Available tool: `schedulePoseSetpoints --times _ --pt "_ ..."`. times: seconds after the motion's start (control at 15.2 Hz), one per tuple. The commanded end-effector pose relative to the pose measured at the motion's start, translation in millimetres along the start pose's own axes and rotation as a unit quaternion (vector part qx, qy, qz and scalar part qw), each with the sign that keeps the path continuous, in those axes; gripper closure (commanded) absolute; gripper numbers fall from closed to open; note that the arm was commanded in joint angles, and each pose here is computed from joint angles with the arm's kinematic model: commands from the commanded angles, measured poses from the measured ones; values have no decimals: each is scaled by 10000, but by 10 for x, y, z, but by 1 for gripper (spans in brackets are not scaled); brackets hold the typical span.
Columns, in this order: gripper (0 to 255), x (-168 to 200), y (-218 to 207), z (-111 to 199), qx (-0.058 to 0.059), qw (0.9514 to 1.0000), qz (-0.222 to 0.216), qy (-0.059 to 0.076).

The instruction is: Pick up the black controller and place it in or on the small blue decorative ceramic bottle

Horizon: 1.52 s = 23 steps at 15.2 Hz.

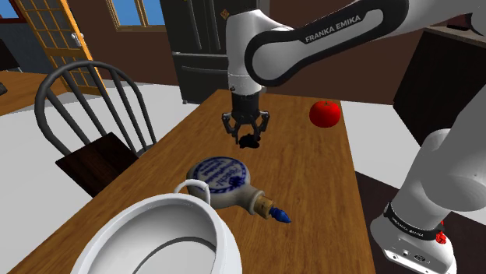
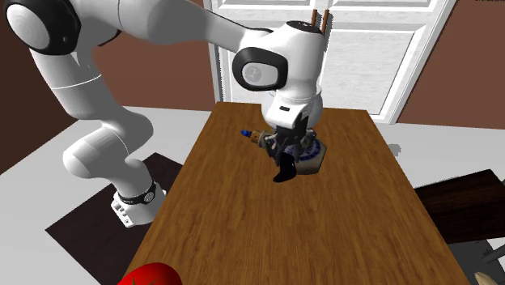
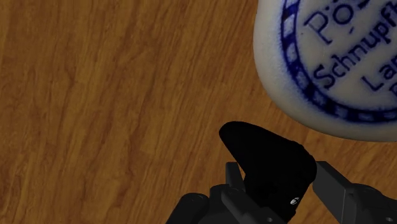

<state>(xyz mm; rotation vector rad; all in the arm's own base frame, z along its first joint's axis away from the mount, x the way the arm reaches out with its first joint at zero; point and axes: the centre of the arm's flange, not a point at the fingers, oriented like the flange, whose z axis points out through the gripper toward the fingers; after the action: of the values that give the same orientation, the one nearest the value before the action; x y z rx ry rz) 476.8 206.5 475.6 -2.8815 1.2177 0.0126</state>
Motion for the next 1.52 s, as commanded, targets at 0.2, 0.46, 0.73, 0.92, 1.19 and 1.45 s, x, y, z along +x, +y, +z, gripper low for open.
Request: schedulePoseSetpoints --times 0.2,0.46,0.73,0.92,1.19,1.45 --pt "255 -5 -1 -259 -2 10000 0 -1" --pt "255 -8 -3 -470 -2 10000 0 -1" --pt "255 -10 -5 -666 -2 10000 0 -1" --pt "255 -367 -172 -709 -2 10000 0 -1" --pt "255 -842 -395 -766 -2 10000 0 -1" --pt "255 -1317 -618 -822 -2 10000 0 -1"
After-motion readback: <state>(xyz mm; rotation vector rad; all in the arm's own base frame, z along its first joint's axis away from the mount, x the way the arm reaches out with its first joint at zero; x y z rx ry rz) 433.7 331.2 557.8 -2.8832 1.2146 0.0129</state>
